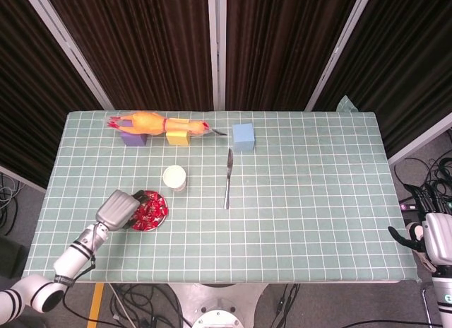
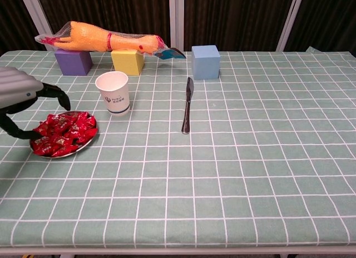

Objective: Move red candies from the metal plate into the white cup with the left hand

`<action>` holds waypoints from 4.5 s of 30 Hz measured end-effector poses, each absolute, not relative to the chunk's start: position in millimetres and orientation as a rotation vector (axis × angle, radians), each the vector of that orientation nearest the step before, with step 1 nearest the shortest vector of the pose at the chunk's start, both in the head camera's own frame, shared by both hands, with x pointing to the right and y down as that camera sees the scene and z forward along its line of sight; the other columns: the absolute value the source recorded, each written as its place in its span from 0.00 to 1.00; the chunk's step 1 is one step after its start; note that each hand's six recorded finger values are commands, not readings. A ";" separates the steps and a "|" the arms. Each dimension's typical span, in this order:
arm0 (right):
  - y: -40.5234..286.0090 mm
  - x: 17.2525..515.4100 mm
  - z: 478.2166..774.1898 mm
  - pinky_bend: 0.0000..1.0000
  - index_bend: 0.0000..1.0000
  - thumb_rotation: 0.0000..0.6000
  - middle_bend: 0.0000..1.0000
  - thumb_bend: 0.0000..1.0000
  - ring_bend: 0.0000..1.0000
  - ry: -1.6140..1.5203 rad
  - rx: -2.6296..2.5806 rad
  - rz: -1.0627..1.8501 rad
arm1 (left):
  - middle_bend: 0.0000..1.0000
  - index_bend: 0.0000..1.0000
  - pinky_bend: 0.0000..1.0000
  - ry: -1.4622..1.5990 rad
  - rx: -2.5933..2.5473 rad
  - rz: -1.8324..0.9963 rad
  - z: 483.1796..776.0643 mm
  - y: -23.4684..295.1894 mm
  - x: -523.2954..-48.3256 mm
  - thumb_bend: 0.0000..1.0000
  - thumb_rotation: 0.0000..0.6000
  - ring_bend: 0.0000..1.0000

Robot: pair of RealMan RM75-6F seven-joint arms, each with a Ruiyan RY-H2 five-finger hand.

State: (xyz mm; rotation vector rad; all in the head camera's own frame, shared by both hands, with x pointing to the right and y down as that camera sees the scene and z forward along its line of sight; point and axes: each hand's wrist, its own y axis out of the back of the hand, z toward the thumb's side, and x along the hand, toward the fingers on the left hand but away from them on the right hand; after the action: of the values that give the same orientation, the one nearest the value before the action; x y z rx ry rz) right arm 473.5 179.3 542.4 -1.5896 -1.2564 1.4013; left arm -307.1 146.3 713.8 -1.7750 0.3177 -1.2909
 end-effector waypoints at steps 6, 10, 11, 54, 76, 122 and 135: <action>179.3 472.9 543.8 0.14 0.12 1.00 0.15 0.12 0.00 -1.255 -1.598 1.404 | 0.37 0.34 1.00 0.281 -1.776 -1.351 731.0 147.8 -302.1 0.24 1.00 0.80; 179.0 473.1 543.7 0.14 0.12 1.00 0.15 0.12 0.00 -1.255 -1.597 1.406 | 0.37 0.35 1.00 0.275 -1.781 -1.378 739.5 148.1 -300.0 0.23 1.00 0.81; 179.0 473.1 543.6 0.14 0.12 1.00 0.15 0.12 0.00 -1.255 -1.597 1.405 | 0.38 0.37 1.00 0.272 -1.779 -1.384 741.8 147.8 -299.5 0.24 1.00 0.82; 180.8 480.1 540.6 0.20 0.12 1.00 0.16 0.12 0.01 -1.267 -1.587 1.413 | 0.75 0.72 1.00 0.449 -1.780 -1.150 697.2 40.5 -216.0 0.56 1.00 0.97; 181.2 485.4 544.5 0.23 0.12 1.00 0.16 0.12 0.03 -1.279 -1.580 1.439 | 0.51 0.48 1.00 0.313 -1.783 -1.263 722.9 26.6 -198.2 0.55 0.98 0.93; 180.3 480.2 543.2 0.29 0.12 1.00 0.17 0.12 0.03 -1.269 -1.602 1.409 | 0.38 0.36 1.00 0.347 -1.799 -1.153 693.9 144.9 -262.9 0.31 1.00 0.88; 180.3 479.1 542.9 0.31 0.12 1.00 0.17 0.11 0.03 -1.264 -1.604 1.412 | 0.38 0.36 1.00 0.241 -1.786 -1.252 734.2 155.4 -265.7 0.31 1.00 0.88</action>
State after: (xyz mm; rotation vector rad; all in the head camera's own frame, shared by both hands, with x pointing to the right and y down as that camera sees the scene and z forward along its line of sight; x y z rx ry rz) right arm 479.1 180.3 542.9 -1.6043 -1.2637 1.4119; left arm -265.7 155.4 734.2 -1.7860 0.2410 -1.2517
